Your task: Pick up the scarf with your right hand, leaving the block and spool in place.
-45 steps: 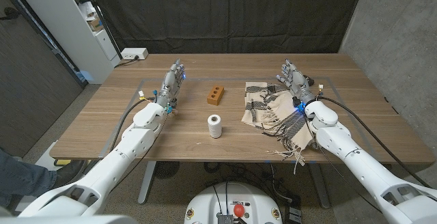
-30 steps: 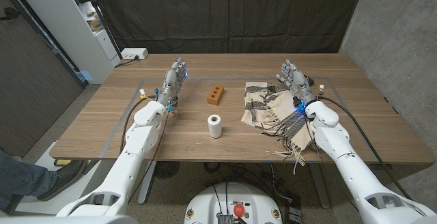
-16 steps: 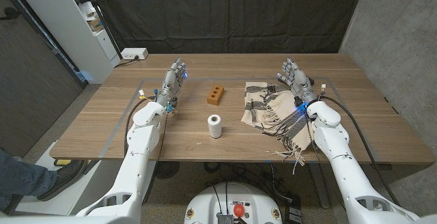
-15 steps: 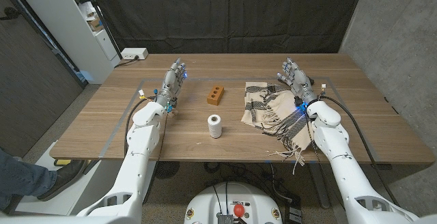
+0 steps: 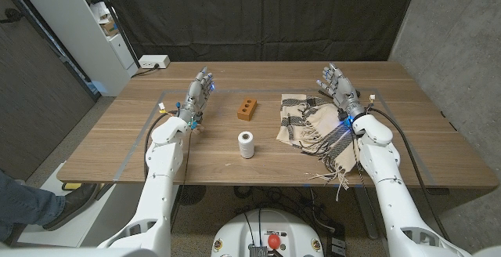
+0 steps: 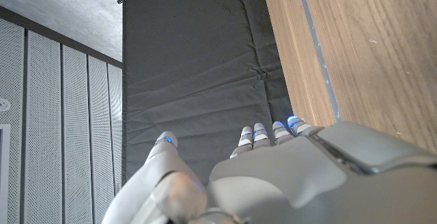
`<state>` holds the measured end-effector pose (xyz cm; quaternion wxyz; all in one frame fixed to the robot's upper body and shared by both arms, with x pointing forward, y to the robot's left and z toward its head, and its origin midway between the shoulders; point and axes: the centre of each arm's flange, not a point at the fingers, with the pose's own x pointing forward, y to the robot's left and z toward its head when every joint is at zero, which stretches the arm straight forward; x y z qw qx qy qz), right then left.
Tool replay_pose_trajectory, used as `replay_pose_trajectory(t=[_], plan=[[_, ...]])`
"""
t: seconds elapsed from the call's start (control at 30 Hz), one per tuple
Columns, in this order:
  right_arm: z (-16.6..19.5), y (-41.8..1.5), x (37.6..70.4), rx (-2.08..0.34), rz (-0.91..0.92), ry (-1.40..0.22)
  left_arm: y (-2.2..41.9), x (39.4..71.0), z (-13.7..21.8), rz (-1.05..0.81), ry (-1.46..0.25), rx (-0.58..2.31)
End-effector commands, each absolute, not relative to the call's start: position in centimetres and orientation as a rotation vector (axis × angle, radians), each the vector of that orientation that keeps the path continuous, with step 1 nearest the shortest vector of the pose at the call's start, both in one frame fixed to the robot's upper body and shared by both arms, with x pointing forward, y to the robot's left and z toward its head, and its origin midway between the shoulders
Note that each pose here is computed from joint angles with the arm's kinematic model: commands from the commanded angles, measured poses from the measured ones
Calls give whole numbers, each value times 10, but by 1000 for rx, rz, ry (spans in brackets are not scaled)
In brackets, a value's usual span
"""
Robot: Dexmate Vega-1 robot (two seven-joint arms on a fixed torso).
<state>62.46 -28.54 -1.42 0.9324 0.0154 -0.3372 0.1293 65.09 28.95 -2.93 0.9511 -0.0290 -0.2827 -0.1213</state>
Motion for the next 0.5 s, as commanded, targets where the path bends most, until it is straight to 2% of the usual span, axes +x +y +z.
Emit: replay_pose_trajectory(t=[0.03, 0.5], plan=[[-6, -284, 610, 3, 287, -738, 286, 650, -30, -255, -569, -40], [-1, -285, 596, -47, 285, -773, 285, 649, -29, -264, -565, -20]])
